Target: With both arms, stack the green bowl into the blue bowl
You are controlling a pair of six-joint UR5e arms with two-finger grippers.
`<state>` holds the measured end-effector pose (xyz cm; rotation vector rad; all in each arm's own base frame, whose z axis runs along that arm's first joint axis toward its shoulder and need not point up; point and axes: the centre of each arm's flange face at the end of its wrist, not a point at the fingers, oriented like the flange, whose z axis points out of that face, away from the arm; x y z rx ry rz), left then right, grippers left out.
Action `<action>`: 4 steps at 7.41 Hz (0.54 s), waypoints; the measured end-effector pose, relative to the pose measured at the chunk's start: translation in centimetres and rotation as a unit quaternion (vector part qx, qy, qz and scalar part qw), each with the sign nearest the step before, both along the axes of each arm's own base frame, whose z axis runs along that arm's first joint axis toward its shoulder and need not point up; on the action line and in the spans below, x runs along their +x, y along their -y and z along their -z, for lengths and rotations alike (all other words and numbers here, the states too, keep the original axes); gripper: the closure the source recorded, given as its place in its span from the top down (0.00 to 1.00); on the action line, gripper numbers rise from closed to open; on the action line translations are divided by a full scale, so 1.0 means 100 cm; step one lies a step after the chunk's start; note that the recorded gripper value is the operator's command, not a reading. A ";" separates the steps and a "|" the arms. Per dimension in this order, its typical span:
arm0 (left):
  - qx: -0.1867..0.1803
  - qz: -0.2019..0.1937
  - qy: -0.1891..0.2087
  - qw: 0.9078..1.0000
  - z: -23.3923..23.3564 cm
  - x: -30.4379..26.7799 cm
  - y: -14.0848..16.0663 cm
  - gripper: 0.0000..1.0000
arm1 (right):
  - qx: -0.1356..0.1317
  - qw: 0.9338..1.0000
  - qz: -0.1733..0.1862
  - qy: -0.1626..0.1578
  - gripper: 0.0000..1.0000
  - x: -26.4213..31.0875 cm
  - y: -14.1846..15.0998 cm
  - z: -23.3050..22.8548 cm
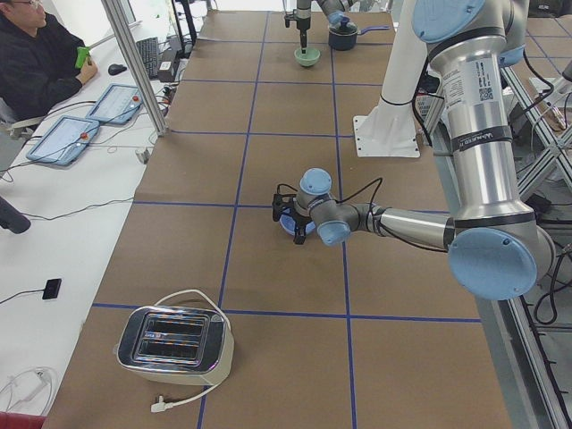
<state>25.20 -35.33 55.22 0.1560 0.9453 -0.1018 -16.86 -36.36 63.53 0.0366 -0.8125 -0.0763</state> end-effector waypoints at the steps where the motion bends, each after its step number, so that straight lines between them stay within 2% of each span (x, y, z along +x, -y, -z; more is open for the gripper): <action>1: 0.000 0.000 0.000 1.000 0.000 0.000 0.000 0.80 | 0.004 1.000 0.001 0.002 0.66 0.000 -0.002 -0.004; 2: 0.001 -0.001 0.000 1.000 0.000 0.000 0.000 0.66 | 0.007 1.000 0.002 0.004 0.57 0.001 -0.003 -0.007; 3: 0.000 -0.001 0.000 1.000 0.000 0.000 0.000 0.54 | 0.009 1.000 0.003 0.004 0.33 0.001 -0.004 -0.009; 4: 0.000 -0.001 0.001 1.000 -0.001 0.000 0.000 0.37 | 0.010 1.000 0.004 0.004 0.15 0.001 -0.004 -0.009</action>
